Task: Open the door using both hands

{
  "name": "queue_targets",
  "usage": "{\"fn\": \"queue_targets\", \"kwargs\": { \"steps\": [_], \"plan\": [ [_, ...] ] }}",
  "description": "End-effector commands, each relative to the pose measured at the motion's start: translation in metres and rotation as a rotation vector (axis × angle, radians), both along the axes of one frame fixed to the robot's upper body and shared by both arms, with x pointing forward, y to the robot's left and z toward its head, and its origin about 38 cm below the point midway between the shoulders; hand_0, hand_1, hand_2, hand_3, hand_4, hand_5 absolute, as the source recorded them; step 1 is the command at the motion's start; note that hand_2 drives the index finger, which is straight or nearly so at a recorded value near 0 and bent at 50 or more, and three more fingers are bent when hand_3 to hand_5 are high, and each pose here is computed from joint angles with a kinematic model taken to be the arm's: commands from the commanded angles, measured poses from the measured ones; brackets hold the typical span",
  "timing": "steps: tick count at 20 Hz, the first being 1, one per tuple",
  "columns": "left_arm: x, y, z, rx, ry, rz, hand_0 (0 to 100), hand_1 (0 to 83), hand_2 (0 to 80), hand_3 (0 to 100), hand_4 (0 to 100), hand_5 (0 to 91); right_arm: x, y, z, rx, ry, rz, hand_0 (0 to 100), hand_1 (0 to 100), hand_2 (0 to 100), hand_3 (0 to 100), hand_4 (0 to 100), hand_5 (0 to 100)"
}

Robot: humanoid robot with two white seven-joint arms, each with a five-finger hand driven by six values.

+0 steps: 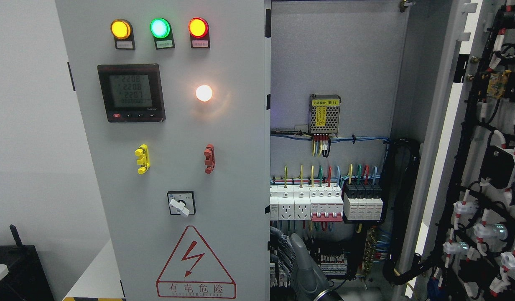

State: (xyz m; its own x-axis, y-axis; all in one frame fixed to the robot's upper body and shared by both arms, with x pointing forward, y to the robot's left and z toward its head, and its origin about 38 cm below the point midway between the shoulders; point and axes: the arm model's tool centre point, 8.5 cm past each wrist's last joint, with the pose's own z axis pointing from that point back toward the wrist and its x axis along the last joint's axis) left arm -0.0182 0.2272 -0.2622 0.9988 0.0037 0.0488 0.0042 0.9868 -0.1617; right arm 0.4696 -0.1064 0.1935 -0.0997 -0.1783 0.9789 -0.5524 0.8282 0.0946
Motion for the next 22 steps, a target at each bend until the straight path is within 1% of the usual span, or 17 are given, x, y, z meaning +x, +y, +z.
{"fn": "queue_targets", "kwargs": {
  "steps": [1,5,15,18,22],
  "plan": [
    [-0.0026,-0.0002,0.0002,-0.001,0.007,-0.001,0,0.0,0.0,0,4,0.0,0.0027,-0.0062,-0.0056,-0.012,0.015,-0.008,0,0,0,0,0,0],
    [-0.0026,-0.0002,0.0002,-0.001,0.007,0.001,0,0.0,0.0,0,4,0.0,0.0043,-0.0051,-0.0035,-0.015,0.010,0.009,0,0,0,0,0,0],
    [-0.0026,-0.0002,0.0002,-0.001,0.007,0.001,0,0.0,0.0,0,4,0.0,0.0068,-0.0049,-0.0017,-0.022,0.021,0.014,0,0,0,0,0,0],
    [-0.0026,-0.0002,0.0002,-0.001,0.007,-0.001,0,0.0,0.0,0,4,0.0,0.0060,-0.0037,-0.0006,-0.024,0.016,0.040,0,0,0,0,0,0],
    [-0.0026,-0.0002,0.0002,0.000,0.007,0.001,0,0.0,0.0,0,4,0.0,0.0062,-0.0045,-0.0002,-0.023,0.015,0.041,0,0,0,0,0,0]
  ]
}}
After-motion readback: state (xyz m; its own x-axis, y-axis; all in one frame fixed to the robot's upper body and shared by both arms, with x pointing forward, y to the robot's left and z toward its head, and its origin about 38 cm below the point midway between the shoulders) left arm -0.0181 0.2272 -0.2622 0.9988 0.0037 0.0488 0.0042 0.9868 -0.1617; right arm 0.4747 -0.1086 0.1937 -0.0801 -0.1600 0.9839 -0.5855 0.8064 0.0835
